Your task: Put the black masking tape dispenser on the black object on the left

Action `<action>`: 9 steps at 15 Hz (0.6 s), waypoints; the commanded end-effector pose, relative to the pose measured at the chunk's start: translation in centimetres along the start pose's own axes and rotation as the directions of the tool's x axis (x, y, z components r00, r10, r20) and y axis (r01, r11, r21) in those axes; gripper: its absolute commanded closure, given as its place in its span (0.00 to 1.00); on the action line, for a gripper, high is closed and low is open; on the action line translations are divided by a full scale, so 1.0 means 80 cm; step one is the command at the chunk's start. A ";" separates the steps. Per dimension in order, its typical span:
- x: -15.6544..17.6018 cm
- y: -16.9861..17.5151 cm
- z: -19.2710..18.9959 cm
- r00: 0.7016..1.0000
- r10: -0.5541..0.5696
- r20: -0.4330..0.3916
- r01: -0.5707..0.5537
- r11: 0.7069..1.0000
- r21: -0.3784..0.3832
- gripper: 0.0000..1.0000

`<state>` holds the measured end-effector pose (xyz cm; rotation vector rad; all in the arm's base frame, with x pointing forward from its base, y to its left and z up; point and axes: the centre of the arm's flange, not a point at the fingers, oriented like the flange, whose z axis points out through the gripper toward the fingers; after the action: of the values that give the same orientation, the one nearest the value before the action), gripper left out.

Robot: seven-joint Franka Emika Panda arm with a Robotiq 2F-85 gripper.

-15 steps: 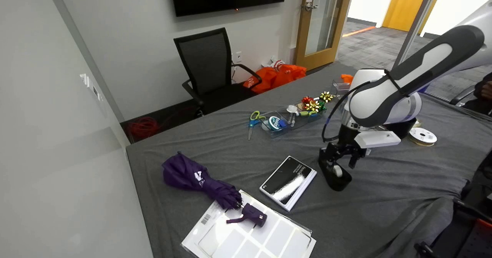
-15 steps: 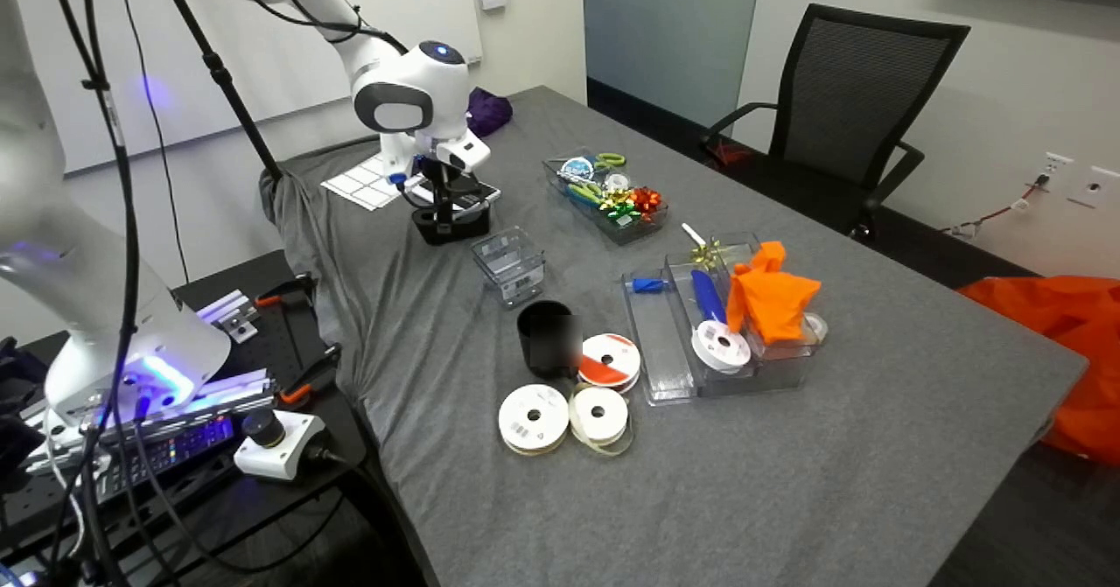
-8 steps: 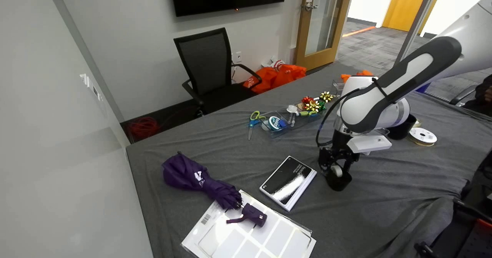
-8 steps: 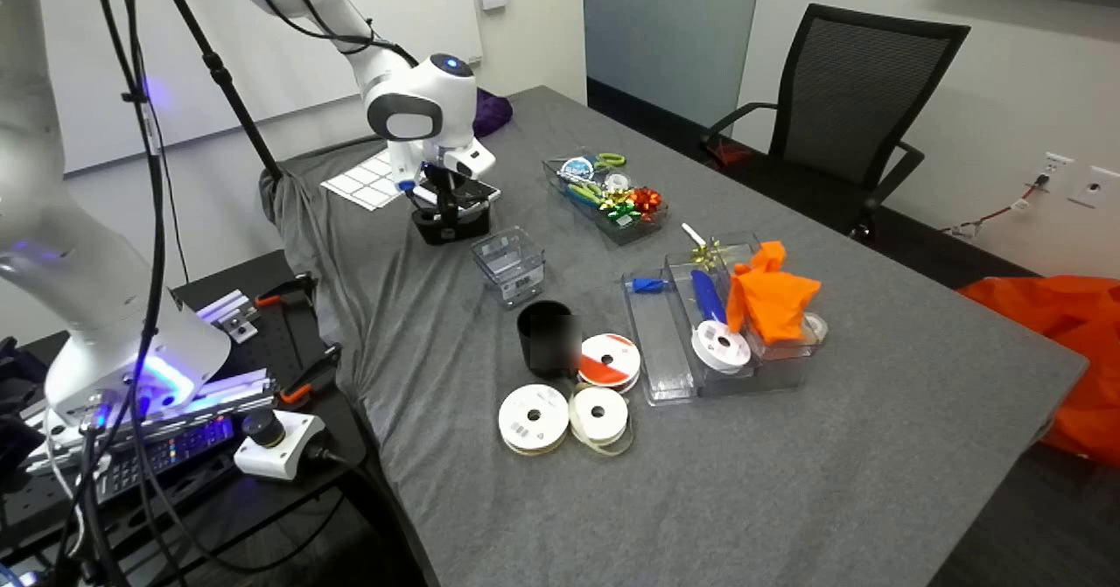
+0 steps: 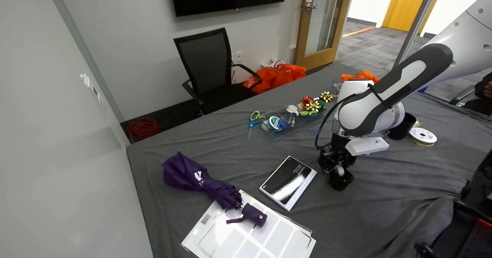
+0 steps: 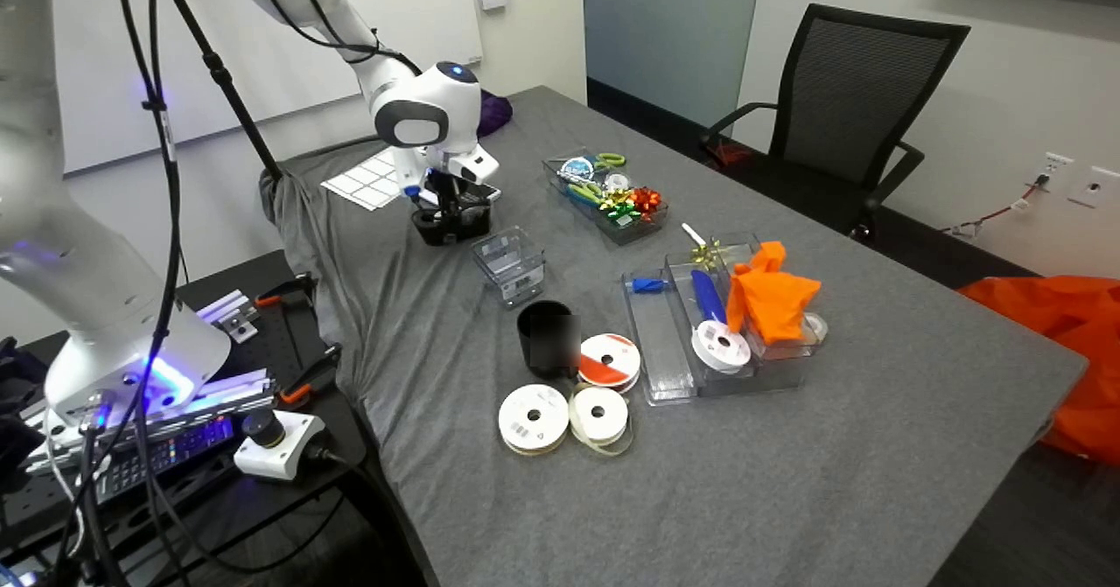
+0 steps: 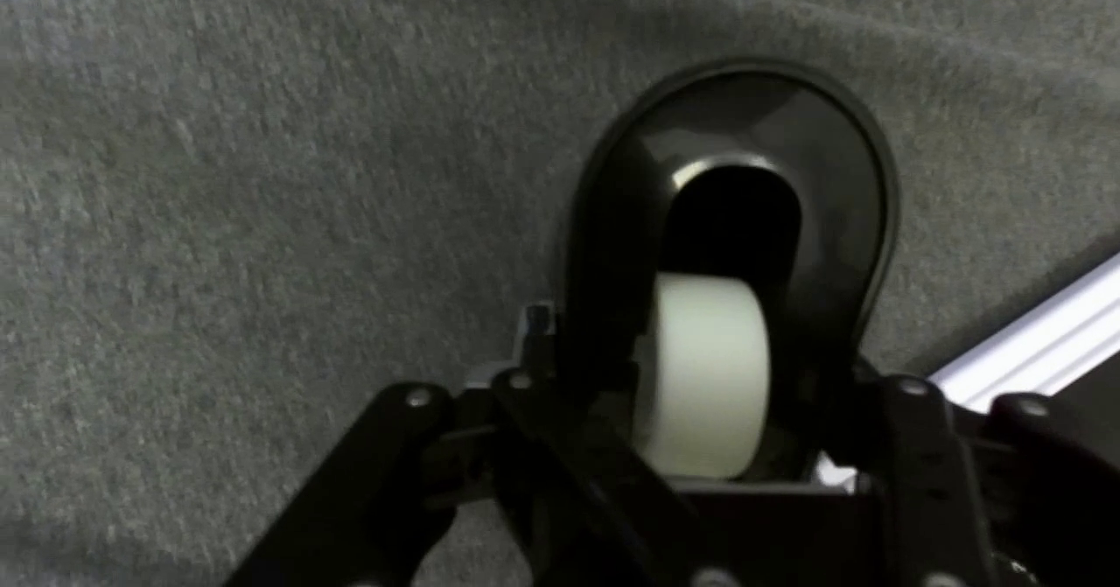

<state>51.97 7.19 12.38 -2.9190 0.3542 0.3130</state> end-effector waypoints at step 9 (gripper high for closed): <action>-0.001 -0.044 -0.032 0.994 0.108 -0.014 -0.108 0.994 -0.007 0.61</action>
<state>52.52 8.17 12.87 -2.9241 0.4523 0.3061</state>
